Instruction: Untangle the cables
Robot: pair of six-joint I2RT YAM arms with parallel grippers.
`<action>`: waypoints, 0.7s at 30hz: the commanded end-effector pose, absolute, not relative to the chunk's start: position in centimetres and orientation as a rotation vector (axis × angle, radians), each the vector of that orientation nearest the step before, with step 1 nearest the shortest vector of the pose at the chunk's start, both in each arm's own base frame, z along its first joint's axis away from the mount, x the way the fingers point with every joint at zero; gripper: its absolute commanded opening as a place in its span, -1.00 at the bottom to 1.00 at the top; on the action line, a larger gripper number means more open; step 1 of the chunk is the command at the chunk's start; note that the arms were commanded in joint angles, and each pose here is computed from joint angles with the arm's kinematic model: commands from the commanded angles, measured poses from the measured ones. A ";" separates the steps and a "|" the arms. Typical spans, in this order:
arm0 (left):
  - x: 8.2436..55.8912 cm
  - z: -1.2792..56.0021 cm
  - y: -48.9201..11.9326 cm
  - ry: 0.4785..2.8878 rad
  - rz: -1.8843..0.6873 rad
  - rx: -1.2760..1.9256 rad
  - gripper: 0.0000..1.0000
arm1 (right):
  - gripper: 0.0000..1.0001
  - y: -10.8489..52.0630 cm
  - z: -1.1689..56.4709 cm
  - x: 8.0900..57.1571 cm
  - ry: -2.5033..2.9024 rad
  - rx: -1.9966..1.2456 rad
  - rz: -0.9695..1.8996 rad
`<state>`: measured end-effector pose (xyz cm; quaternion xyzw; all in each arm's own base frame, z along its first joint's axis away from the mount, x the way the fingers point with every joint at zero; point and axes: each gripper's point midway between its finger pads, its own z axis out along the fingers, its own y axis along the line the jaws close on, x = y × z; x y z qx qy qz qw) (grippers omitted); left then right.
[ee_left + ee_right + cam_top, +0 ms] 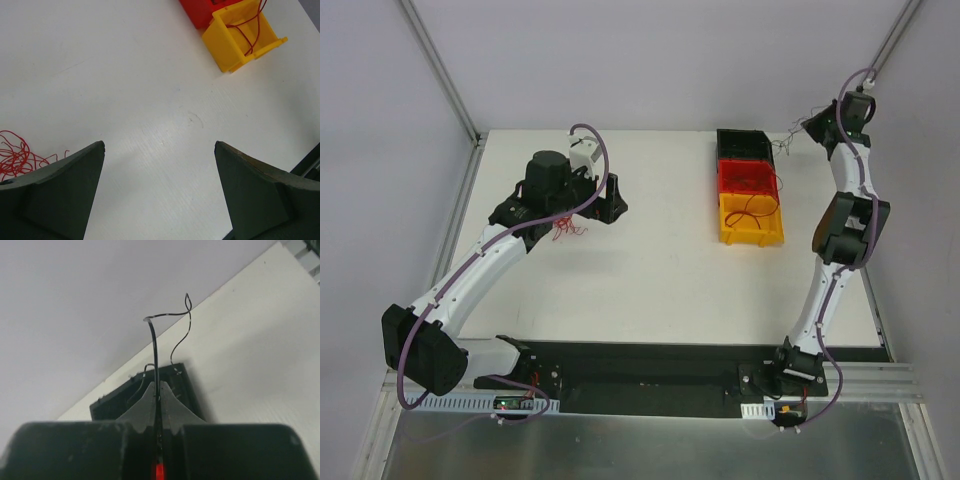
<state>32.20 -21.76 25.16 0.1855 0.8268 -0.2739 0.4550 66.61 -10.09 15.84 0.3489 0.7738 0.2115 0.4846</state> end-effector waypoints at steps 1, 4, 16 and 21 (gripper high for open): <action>32.5 27.0 -22.0 1.979 -0.685 0.460 0.82 | -0.99 -6.9 25.4 62.6 1.902 0.450 0.319; 32.4 26.9 -22.2 1.983 -0.697 0.462 0.82 | -0.99 -4.1 26.9 61.7 1.927 0.295 0.267; 32.6 26.6 -21.9 1.986 -0.674 0.460 0.82 | -0.99 4.8 26.9 61.1 1.964 -0.108 0.129; 32.6 27.0 -21.8 1.976 -0.669 0.458 0.82 | -1.00 5.5 24.8 63.4 1.964 -0.260 0.114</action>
